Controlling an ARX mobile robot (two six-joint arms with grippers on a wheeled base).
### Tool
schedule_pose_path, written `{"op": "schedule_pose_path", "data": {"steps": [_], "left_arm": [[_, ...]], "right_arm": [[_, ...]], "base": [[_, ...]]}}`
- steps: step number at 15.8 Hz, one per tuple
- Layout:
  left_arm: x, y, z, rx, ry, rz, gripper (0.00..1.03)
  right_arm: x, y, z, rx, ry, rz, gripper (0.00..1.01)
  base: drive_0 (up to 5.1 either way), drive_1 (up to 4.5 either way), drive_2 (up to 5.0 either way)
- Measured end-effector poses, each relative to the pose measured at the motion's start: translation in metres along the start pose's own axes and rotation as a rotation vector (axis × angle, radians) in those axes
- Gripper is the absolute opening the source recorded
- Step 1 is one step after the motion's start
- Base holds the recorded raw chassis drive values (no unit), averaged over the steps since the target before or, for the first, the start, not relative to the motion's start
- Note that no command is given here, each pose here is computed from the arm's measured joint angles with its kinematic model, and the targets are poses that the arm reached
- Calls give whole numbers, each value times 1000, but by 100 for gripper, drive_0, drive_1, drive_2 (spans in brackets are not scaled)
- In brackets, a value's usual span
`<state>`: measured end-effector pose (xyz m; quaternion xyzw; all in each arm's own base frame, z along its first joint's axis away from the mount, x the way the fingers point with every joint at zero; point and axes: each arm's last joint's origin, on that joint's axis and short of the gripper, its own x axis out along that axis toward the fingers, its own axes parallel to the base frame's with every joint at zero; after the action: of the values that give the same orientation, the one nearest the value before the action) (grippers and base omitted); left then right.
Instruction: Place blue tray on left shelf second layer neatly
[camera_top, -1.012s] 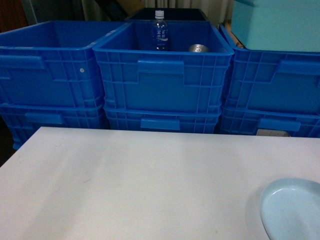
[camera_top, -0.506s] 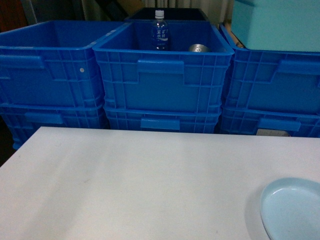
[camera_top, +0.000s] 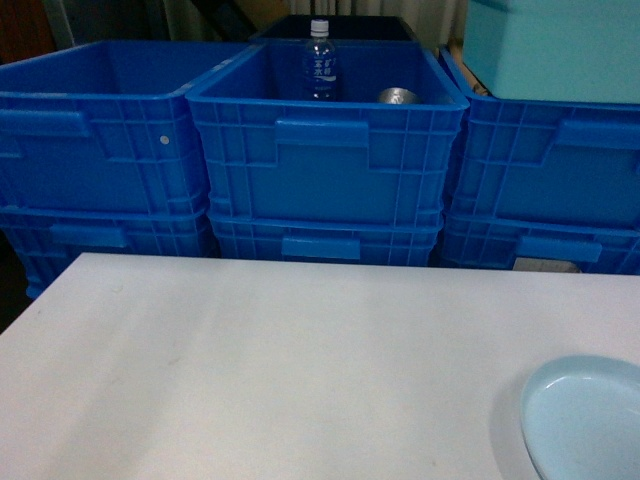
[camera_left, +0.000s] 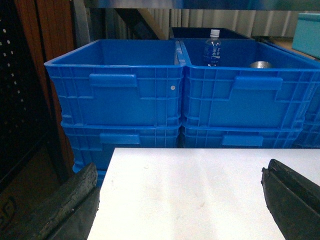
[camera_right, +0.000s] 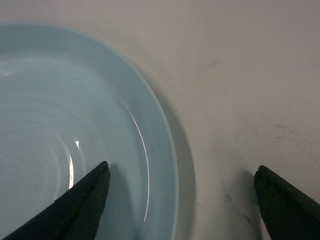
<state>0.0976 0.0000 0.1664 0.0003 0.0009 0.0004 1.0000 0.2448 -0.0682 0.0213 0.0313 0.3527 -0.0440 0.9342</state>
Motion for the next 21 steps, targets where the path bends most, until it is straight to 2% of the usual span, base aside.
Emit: {"op": "schedule_pose_path", "data": {"steps": [3, 8, 9, 10, 13, 18, 21], "left_arm": [[0, 0, 0, 0, 0, 0, 98], [0, 0, 0, 0, 0, 0, 98], [0, 0, 0, 0, 0, 0, 98], [0, 0, 0, 0, 0, 0, 98], [0, 0, 0, 0, 0, 0, 98], [0, 0, 0, 0, 0, 0, 98], [0, 0, 0, 0, 0, 0, 98]], "right_arm": [[1, 1, -1, 11, 11, 19, 59], [0, 8, 4, 7, 22, 42, 5], [-2, 11, 7, 0, 14, 47, 2], [-4, 14, 7, -3, 22, 49, 2], [-12, 26, 17, -40, -9, 72, 2], [-25, 29, 12, -54, -37, 73, 2], [-46, 36, 24, -77, -116, 117, 2]], "base": [[0, 0, 0], [0, 0, 0], [0, 0, 0], [0, 0, 0], [0, 0, 0], [0, 0, 0], [0, 0, 0]]}}
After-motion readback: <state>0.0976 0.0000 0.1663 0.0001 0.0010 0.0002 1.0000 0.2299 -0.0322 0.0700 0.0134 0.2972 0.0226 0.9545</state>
